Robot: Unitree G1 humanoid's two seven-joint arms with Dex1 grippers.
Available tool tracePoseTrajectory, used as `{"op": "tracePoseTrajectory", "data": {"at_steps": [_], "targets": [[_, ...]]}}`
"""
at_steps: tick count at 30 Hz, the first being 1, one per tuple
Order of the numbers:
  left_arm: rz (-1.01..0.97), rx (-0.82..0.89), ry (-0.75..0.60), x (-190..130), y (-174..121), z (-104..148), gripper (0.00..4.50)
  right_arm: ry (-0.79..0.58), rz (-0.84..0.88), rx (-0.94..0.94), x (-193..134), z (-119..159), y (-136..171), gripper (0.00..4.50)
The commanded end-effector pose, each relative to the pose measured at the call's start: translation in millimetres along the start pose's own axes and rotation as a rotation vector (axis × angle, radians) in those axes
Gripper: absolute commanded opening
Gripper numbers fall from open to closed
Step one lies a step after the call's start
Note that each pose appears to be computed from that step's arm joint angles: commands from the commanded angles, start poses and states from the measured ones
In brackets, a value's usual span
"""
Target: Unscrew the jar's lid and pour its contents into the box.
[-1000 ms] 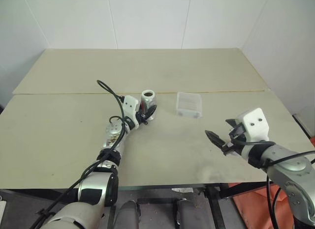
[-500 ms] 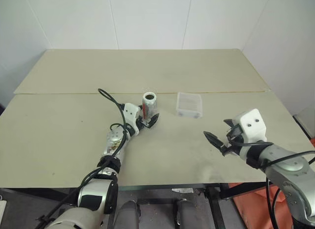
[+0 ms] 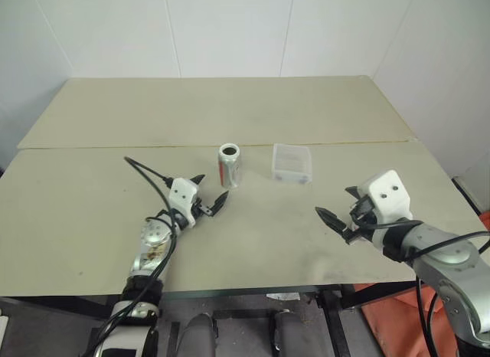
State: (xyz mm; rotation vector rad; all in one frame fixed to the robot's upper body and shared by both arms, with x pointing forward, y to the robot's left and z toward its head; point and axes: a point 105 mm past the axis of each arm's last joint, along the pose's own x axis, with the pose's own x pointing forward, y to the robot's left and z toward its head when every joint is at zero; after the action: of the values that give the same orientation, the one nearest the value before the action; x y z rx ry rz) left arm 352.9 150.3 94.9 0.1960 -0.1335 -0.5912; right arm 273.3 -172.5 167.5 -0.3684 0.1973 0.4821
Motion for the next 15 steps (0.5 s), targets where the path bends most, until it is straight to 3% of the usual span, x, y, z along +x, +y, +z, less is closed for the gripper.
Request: {"op": "tracePoseTrajectory", "data": {"at_steps": [1, 6, 15], "targets": [[-0.17, 0.051, -0.121, -36, -4, 42, 4.48, -0.073, 0.024, -0.049, -7, 15, -4, 4.5], [-0.409, -0.016, -0.151, -86, 0, 86, 4.48, -0.166, 0.163, -0.156, -24, 28, -8, 4.5], [-0.527, 0.003, -0.08, -136, 21, 146, 4.48, -0.178, 0.374, -0.318, -67, 29, -34, 4.5]]}}
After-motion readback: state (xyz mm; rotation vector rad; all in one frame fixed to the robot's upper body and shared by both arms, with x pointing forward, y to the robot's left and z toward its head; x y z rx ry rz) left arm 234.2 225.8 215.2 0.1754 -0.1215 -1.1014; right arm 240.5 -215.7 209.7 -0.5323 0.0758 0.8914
